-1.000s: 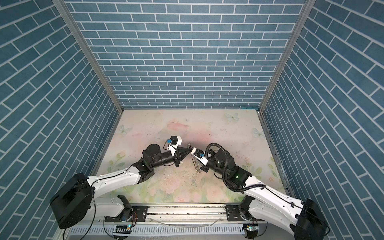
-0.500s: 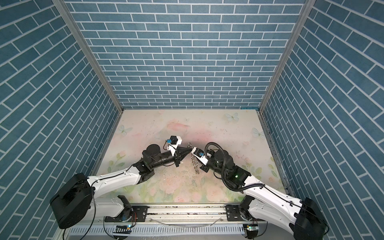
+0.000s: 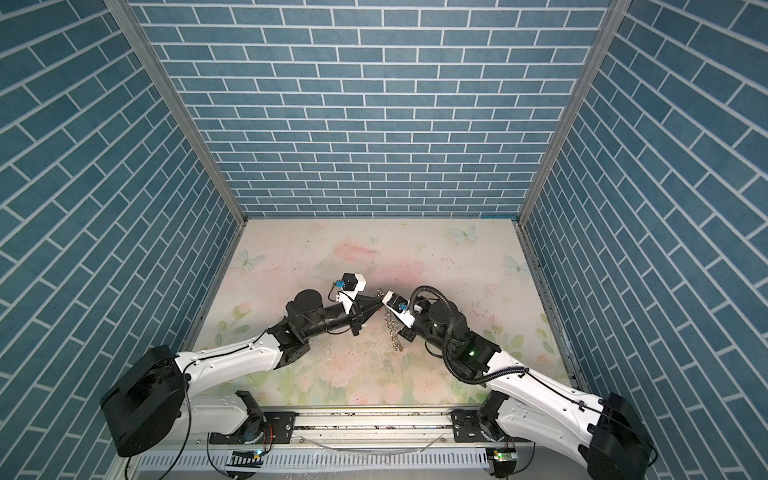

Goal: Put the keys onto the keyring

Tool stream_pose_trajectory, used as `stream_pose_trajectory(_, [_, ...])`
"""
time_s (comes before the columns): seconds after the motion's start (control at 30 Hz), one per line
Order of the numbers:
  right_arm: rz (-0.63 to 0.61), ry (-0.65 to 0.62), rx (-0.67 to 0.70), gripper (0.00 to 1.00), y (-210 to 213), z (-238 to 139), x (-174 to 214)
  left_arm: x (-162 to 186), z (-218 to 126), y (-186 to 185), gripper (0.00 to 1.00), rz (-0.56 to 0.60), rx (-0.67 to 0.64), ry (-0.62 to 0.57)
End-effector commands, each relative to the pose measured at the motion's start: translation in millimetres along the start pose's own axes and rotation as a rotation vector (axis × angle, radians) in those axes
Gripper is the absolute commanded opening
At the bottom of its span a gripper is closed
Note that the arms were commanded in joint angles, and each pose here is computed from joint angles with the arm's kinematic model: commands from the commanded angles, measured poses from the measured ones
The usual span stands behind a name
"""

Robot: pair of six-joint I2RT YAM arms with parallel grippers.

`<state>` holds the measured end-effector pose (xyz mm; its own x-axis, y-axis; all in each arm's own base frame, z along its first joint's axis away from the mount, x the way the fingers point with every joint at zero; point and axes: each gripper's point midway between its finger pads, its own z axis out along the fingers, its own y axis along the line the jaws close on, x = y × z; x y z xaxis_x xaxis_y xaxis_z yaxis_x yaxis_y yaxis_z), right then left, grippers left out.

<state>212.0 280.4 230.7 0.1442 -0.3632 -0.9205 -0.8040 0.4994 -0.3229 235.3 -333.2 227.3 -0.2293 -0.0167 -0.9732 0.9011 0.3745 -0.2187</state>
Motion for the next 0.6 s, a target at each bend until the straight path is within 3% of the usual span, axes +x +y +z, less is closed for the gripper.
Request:
stream_pose_trajectory(0.0, [0.0, -0.005, 0.023, 0.08, -4, -3, -3, -11, -1, -2, 0.0, 0.031, 0.0, -0.045])
stream_pose_trajectory(0.23, [-0.003, 0.021, -0.049, 0.06, 8, 0, 0, -22, -4, 0, 0.0, 0.024, -0.026, -0.084])
stream_pose_trajectory(0.57, [0.087, -0.049, -0.165, 0.05, 25, 6, -20, -34, -5, 6, 0.0, -0.013, -0.051, -0.182])
